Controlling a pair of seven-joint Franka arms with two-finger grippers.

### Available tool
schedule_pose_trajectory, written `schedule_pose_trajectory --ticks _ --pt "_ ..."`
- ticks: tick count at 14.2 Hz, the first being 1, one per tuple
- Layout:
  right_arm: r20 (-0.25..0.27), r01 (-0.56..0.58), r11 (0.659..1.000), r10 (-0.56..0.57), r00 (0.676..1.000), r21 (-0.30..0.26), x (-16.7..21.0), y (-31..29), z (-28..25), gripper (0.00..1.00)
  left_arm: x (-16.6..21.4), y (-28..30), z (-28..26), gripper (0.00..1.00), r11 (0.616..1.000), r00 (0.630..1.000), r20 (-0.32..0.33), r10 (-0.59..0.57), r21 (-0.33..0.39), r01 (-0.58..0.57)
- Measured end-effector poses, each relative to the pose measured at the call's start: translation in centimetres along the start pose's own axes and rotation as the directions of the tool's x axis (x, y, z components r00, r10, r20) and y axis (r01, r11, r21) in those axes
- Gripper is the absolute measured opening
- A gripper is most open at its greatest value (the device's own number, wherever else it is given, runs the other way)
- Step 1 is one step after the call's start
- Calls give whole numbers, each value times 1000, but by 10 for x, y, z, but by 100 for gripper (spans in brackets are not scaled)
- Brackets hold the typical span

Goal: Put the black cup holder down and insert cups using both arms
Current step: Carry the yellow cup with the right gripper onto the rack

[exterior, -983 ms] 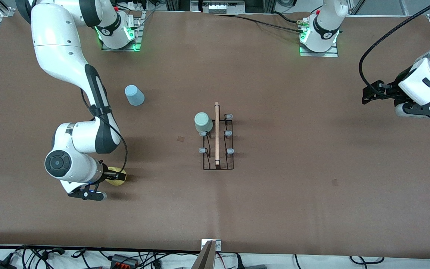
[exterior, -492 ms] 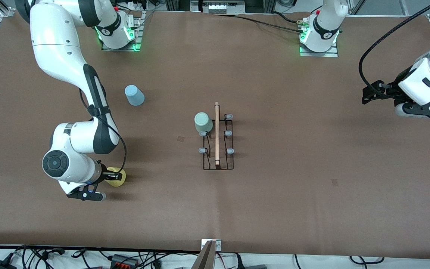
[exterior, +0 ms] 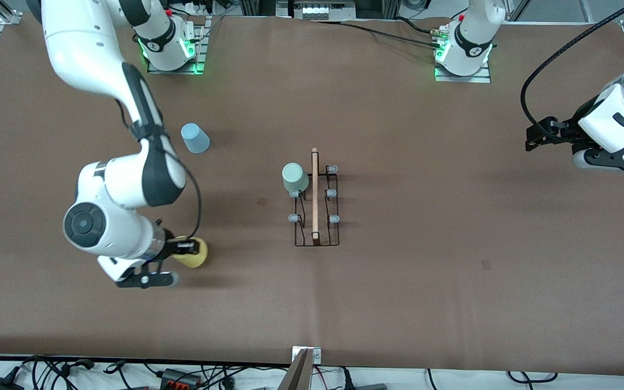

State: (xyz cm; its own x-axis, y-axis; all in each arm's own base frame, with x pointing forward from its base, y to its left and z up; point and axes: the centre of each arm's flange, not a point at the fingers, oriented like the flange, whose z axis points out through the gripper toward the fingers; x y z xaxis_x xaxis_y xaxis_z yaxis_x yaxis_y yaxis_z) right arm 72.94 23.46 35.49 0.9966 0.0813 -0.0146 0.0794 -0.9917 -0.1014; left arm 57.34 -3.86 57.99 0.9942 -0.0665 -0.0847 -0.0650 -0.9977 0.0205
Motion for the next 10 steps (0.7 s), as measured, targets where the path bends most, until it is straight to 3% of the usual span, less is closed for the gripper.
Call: schedule_pose_trajectory --ticks 2,5,10 --pt "-8 14 999 -14 1000 43 -14 -53 -18 65 0 0 0 100 1000 1000 0 0 0 0" --pt "-8 7 998 -6 1000 59 -33 -110 -19 65 0 0 0 100 1000 1000 0 0 0 0" --pt "-66 -54 993 61 996 107 -54 -179 -20 65 0 0 0 100 1000 1000 0 1 0 -1"
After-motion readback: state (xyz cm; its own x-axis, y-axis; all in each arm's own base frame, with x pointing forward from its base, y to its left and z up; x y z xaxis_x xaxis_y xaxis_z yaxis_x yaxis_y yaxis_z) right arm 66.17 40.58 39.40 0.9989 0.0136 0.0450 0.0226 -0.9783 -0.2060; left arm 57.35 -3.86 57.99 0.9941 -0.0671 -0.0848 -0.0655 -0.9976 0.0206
